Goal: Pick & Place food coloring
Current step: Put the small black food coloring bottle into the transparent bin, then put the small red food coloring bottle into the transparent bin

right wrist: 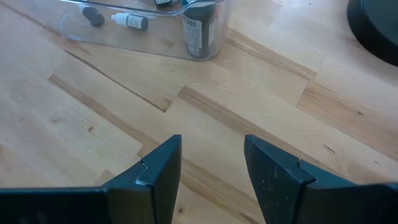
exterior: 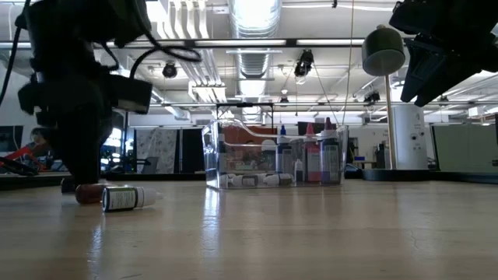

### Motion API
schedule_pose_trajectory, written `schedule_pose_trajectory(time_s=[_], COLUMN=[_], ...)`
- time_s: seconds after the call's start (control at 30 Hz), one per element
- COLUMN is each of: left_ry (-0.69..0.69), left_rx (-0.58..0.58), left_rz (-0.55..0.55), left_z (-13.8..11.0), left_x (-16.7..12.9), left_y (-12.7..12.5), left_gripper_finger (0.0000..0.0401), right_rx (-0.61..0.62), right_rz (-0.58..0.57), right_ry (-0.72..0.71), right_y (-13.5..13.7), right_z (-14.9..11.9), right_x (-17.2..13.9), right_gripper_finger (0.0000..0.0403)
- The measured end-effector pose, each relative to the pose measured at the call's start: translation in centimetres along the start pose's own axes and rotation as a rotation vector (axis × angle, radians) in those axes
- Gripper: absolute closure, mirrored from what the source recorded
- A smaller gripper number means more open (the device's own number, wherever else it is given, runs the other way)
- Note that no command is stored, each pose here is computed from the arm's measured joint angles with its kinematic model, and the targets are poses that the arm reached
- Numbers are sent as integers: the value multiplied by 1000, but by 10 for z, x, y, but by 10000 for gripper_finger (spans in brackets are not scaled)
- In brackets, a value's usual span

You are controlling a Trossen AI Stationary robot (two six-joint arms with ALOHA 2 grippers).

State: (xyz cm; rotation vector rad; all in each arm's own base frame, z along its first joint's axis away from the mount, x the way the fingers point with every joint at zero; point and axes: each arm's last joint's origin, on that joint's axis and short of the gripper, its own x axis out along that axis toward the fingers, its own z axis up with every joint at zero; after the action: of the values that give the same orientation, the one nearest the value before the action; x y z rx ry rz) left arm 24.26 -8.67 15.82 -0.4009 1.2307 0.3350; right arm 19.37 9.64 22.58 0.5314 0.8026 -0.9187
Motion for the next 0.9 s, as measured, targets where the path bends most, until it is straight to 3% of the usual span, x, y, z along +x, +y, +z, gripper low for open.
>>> schedule_pose_trajectory(time_s=[0.2,0.33,0.47,0.57,0.7,0.9], left_ry=[-202,-494,-728,-793,-773,-804], left_rx=[-63,-65,-121,-193,-242,-242], left_rz=[-33,-120,-197,-184,-152,-144], left_z=[21,51,88,113,136,149], left_x=[-41,-79,-98,-96,-88,-101], left_y=[7,7,16,32,49,48], left_gripper_finger=[378,378,373,352,305,247], right_rx=[0,-1,0,2,8,35], right_rz=[-1,-2,-1,0,0,0], right_ry=[0,0,0,0,18,30], right_y=[0,0,0,0,0,0], right_z=[0,0,0,0,0,-1], right_x=[0,0,0,0,0,0], right_gripper_finger=[234,234,234,234,234,234])
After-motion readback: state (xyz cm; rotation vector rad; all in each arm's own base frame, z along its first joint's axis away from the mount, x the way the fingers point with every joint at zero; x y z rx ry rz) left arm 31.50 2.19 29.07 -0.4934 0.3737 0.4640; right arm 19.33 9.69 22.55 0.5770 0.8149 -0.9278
